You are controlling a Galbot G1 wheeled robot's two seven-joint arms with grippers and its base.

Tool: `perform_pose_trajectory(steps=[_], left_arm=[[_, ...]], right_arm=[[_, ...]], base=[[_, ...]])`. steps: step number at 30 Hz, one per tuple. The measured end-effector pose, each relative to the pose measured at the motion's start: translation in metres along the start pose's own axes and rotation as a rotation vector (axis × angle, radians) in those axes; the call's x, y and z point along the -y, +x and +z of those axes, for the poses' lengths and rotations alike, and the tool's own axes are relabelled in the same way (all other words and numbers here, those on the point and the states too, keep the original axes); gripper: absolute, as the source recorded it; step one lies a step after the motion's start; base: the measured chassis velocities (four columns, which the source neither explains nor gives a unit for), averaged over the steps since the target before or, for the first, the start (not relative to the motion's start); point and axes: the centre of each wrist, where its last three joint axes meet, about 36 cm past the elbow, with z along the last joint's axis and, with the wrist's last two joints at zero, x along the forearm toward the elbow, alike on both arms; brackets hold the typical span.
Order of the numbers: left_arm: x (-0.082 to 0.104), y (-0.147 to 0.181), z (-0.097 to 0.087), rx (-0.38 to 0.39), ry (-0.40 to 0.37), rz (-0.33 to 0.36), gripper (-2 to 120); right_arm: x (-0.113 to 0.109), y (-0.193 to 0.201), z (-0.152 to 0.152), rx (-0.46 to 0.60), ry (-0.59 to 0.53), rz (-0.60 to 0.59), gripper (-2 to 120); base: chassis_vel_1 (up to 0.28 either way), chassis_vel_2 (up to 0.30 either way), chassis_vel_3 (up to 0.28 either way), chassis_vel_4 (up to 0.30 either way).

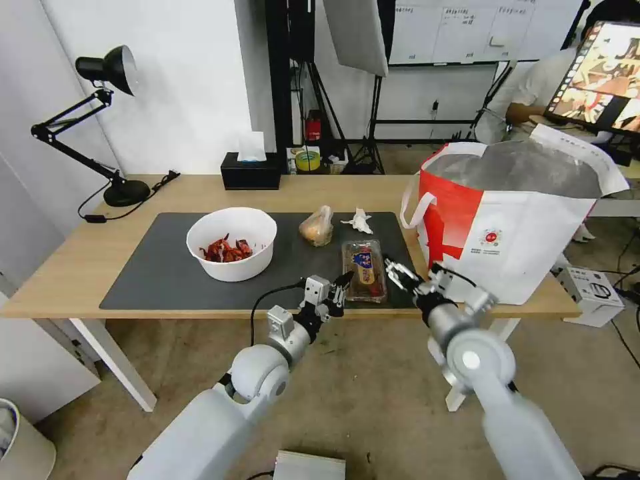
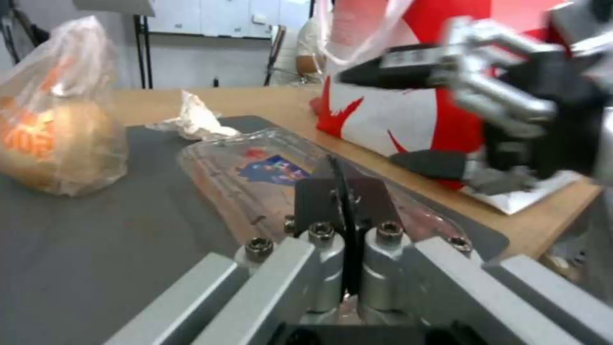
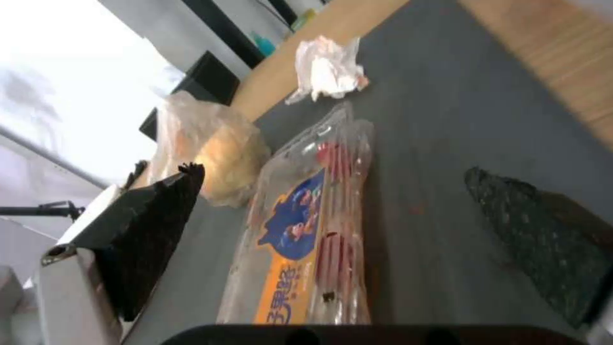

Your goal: Pick up the trash from the table and place it into the takeout bag.

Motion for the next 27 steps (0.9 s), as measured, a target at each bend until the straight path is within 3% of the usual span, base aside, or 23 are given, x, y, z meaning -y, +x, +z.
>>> perform_pose_trajectory(steps=[9, 18, 27], left_arm=[[0.018, -0.01, 0.015, -0.003, -0.078, 0.067, 0], [0.011, -0.01, 0.033, -0.021, -0.139, 0.076, 0], [0.008, -0.011, 0.037, -0.024, -0.145, 0.068, 0]], right_arm=[[-0.012, -0.024, 0.011, -0.041, -0.038, 0.018, 100], [-0.017, -0.031, 0.014, -0.053, -0.053, 0.021, 100], [-0.02, -0.04, 0.015, -0.069, -0.056, 0.026, 100]], base=[[0.0, 0.0, 0.0, 0.0], [0.0, 0.0, 0.0, 0.0], [0.0, 0.0, 0.0, 0.0]])
